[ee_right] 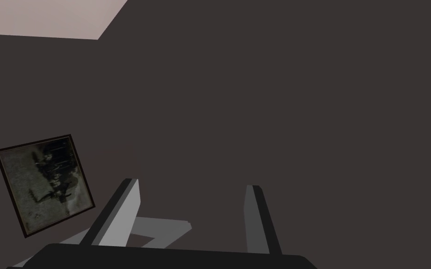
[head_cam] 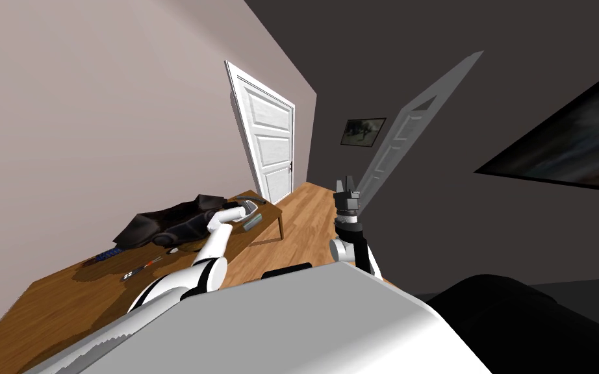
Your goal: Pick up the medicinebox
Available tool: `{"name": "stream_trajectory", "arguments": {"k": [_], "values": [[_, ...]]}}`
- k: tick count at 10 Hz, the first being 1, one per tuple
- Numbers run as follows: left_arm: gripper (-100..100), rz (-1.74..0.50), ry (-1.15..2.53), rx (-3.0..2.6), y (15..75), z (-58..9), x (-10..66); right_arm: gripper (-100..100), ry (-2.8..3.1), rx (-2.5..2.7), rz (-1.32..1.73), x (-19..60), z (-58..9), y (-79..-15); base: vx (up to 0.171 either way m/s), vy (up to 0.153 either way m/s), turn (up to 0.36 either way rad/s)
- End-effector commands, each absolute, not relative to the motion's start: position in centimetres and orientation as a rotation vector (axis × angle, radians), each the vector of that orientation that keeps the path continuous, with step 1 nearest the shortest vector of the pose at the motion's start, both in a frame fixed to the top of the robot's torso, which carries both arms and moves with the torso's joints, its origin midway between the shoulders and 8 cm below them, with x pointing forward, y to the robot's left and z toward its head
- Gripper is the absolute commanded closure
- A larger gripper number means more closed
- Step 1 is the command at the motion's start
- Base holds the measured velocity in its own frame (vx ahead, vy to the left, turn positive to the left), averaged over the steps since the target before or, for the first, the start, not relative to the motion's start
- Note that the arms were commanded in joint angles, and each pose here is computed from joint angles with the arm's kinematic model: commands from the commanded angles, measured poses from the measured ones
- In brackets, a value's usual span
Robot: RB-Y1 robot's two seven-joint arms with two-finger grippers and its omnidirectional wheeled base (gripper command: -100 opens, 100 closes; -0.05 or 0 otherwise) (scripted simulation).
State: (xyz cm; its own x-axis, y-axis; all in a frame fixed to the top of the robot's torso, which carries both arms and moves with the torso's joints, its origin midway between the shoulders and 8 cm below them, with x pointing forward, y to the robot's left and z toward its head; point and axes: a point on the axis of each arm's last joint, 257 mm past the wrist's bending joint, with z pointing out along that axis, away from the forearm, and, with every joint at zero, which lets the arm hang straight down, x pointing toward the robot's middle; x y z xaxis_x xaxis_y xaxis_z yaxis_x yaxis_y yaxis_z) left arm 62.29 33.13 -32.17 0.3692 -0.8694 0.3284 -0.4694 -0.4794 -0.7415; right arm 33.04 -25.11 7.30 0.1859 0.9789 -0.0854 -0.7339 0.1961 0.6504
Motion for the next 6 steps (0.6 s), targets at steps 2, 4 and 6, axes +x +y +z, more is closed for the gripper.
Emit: {"name": "stream_trajectory", "arguments": {"k": [2, 4, 6], "values": [[-100, -0.923, 1.165, -2.204, 32.3, -34.6, 61.5, 0, 0.556, 0.533, 1.290, 33.0, 7.3, -25.1, 0.021, 0.020, 0.012], [-100, -0.893, 1.167, -2.278, 31.5, -35.8, 61.1, 0, 0.556, 0.533, 1.290, 33.0, 7.3, -25.1, 0.022, 0.018, 0.009], [-100, -0.874, 1.164, -2.338, 30.7, -36.3, 60.9, 0, 0.556, 0.533, 1.290, 33.0, 7.3, -25.1, 0.010, 0.006, 0.006]]}}
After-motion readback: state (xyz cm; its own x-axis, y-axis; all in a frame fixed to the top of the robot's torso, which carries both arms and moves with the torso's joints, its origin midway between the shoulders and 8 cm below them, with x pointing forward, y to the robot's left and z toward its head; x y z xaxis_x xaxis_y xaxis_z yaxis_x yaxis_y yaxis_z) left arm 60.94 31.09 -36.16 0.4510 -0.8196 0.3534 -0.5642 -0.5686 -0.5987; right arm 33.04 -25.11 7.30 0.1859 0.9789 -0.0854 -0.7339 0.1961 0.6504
